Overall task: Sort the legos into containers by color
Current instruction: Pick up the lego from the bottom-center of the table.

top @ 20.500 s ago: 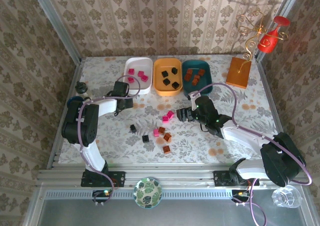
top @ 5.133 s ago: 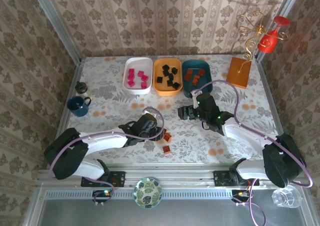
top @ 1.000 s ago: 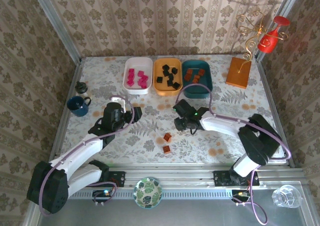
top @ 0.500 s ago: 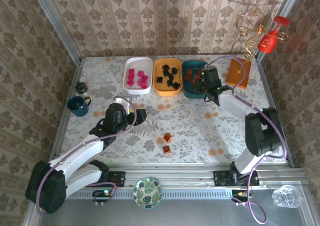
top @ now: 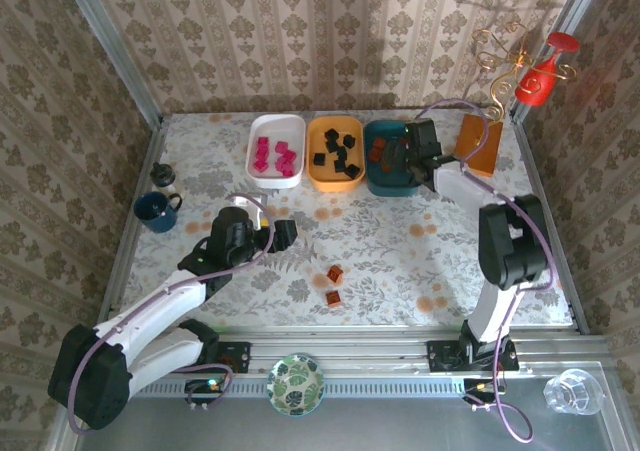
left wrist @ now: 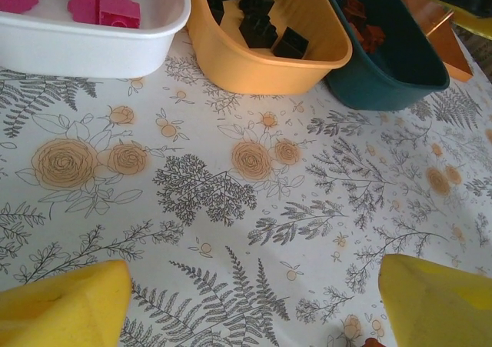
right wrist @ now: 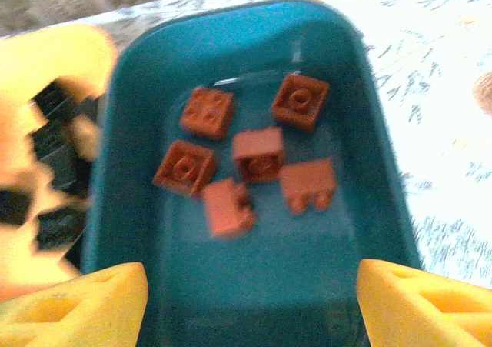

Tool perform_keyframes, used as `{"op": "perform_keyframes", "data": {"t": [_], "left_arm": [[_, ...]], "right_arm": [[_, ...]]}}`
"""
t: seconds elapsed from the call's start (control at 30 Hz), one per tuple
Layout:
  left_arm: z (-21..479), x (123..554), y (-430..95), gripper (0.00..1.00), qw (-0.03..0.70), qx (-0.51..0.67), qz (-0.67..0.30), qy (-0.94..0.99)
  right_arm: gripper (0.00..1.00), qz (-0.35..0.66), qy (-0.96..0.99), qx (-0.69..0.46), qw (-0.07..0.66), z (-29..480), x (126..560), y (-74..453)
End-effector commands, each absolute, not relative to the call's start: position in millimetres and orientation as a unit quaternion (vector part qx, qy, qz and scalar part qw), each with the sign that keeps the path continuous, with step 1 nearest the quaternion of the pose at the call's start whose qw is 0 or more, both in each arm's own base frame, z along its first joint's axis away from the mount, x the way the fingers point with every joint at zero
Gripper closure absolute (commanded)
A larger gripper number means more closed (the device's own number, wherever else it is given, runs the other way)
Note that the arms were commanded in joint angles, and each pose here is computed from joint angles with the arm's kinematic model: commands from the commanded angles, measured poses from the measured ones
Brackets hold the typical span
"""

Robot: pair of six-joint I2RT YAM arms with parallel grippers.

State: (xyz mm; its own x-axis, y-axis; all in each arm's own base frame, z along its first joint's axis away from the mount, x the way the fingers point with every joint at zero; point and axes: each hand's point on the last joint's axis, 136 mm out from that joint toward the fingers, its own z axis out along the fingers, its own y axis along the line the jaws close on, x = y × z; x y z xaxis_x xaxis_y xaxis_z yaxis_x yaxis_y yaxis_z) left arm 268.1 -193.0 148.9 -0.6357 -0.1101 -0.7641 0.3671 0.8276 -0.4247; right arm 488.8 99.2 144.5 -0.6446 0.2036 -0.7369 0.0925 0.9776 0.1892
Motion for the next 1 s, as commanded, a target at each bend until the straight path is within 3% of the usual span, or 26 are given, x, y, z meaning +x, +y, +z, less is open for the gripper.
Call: {"op": "perform_keyframes", "data": {"t": [0.0, 0.23, 0.4, 0.57, 0.97], "left_arm": [[140.1, 261.6, -191.0, 0.14, 0.412, 0.092, -0.273, 0.865], [111.9, 249.9, -177.7, 0.12, 0.364, 0.082, -0.288, 0.882], [100.5, 240.6, -162.4, 0.12, 0.347, 0.054, -0.313, 0.882], [98.1, 234.9, -154.7, 0.12, 0.354, 0.042, -0.309, 0.882], [103.0, 237.4, -150.9, 0.12, 0.367, 0.032, -0.305, 0.878]], "right_arm": [[0.24, 0.131, 0.904, -0.003, 0.406, 162.1, 435.9, 154.8], [0.17, 0.195, 0.903, -0.199, 0.326, 128.6, 304.3, 242.9], [0.14, 0.218, 0.896, -0.268, 0.28, 108.2, 248.2, 268.7], [0.18, 0.215, 0.907, -0.28, 0.231, 73.3, 235.4, 279.4], [0.44, 0.218, 0.913, -0.294, 0.178, 32.3, 231.7, 304.6]]}}
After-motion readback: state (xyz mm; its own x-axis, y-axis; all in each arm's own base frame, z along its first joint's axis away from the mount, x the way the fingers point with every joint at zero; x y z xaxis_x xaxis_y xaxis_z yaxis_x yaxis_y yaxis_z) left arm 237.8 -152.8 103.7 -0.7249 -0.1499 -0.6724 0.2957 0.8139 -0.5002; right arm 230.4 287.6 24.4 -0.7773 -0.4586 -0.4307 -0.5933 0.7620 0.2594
